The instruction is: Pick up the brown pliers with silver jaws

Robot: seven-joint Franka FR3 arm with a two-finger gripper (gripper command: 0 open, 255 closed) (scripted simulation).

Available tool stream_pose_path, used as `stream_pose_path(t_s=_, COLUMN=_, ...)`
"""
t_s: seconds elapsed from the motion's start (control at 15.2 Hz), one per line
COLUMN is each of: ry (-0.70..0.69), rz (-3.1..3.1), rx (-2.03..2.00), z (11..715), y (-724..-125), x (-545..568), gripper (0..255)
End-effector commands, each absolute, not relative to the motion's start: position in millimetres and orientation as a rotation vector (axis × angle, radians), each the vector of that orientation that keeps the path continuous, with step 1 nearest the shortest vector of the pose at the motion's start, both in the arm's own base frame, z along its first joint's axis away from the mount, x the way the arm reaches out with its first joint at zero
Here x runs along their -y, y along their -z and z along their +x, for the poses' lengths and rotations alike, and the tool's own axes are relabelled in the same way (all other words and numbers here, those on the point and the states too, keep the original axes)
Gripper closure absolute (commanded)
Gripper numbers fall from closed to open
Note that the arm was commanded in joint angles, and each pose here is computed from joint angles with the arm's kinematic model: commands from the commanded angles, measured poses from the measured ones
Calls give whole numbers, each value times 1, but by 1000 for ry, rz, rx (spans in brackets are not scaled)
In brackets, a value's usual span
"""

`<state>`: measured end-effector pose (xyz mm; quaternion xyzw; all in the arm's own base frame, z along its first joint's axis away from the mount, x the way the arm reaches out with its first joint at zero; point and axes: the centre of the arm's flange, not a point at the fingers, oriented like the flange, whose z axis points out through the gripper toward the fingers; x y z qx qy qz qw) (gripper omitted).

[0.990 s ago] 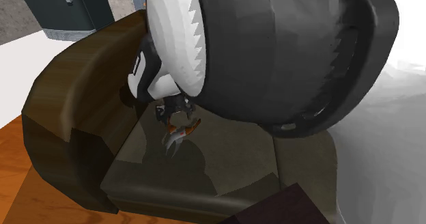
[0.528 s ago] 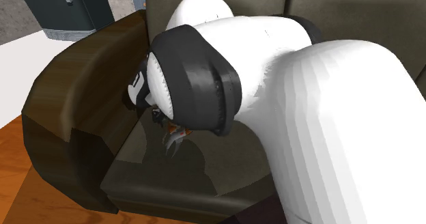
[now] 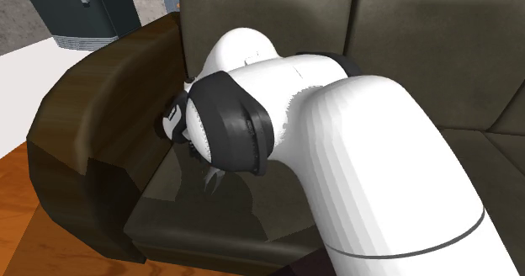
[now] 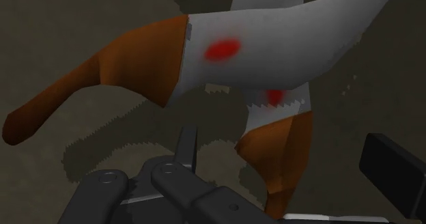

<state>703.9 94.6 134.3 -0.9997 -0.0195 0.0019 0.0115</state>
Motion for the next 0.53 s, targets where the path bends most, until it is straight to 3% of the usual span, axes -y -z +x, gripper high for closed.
stream_pose_path(t_s=0.0, ry=-5, rz=-3118, rx=61, z=704, y=-126, x=-94, gripper=0)
stream_pose_path(t_s=0.07, ry=-5, rz=-3118, rx=61, z=704, y=-126, x=-94, gripper=0)
stream_pose_path(t_s=0.13, ry=-5, rz=-3118, rx=61, z=704, y=-126, x=-94, gripper=255)
stream_pose_path(t_s=0.46, ry=-5, rz=-3118, rx=61, z=704, y=-126, x=-94, gripper=255)
